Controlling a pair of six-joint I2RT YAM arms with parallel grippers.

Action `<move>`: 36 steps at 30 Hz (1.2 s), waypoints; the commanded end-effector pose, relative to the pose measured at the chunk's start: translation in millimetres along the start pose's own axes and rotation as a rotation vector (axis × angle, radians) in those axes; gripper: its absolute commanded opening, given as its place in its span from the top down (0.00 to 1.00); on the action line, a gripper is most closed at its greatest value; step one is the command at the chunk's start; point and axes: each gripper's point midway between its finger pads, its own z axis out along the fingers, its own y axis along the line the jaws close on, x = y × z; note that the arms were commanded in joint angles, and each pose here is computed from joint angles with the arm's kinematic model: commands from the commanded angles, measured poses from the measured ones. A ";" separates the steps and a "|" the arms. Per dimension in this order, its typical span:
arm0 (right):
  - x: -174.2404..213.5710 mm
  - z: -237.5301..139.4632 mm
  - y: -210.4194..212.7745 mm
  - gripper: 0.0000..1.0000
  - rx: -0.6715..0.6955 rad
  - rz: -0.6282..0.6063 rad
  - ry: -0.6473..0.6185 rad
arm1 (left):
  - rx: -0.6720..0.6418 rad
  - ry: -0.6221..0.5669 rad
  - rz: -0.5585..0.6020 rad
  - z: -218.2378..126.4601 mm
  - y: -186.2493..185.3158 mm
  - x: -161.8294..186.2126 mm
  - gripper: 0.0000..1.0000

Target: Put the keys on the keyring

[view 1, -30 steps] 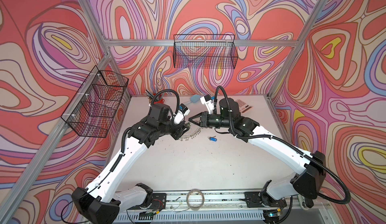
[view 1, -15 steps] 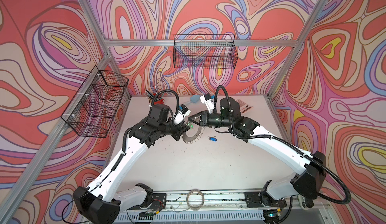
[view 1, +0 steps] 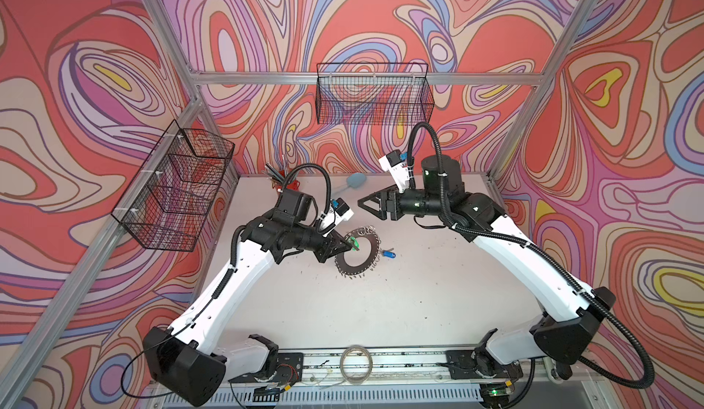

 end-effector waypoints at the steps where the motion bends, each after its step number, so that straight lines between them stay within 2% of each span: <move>1: 54.6 3.1 -2.5 0.28 -0.049 -0.183 0.217 | 0.185 -0.010 0.030 -9.6 -35.9 -6.7 1.00; 7: 93.6 2.1 23.2 0.23 -0.282 -0.193 0.307 | 0.249 -0.010 -0.005 -17.8 -54.3 -5.6 1.00; 11: 109.5 -4.2 28.2 0.20 -0.329 -0.207 0.333 | 0.254 -0.014 -0.001 -23.6 -64.5 -2.2 1.00; 14: 123.9 -8.2 36.9 0.25 -0.414 -0.197 0.384 | 0.266 -0.019 -0.003 -26.4 -69.7 -1.4 1.00; 19: 134.0 -2.8 42.4 0.47 -0.443 -0.197 0.414 | 0.306 -0.025 -0.009 -26.3 -76.5 -3.0 1.00; 21: 133.9 -2.9 45.8 0.62 -0.455 -0.202 0.418 | 0.300 -0.019 -0.011 -24.9 -75.2 -1.7 1.00; 24: 132.5 -2.6 51.4 0.67 -0.475 -0.202 0.411 | 0.310 -0.008 -0.023 -22.0 -74.3 0.3 1.00; 26: 132.7 -1.9 53.5 0.74 -0.479 -0.204 0.414 | 0.309 -0.002 -0.025 -20.7 -73.0 1.5 1.00; 29: 132.7 -1.3 54.6 1.00 -0.471 -0.211 0.415 | 0.305 -0.002 -0.023 -19.6 -72.0 2.4 1.00; 36: 121.2 1.4 49.9 1.00 -0.396 -0.234 0.361 | 0.205 -0.028 0.005 -24.5 -63.0 -4.6 1.00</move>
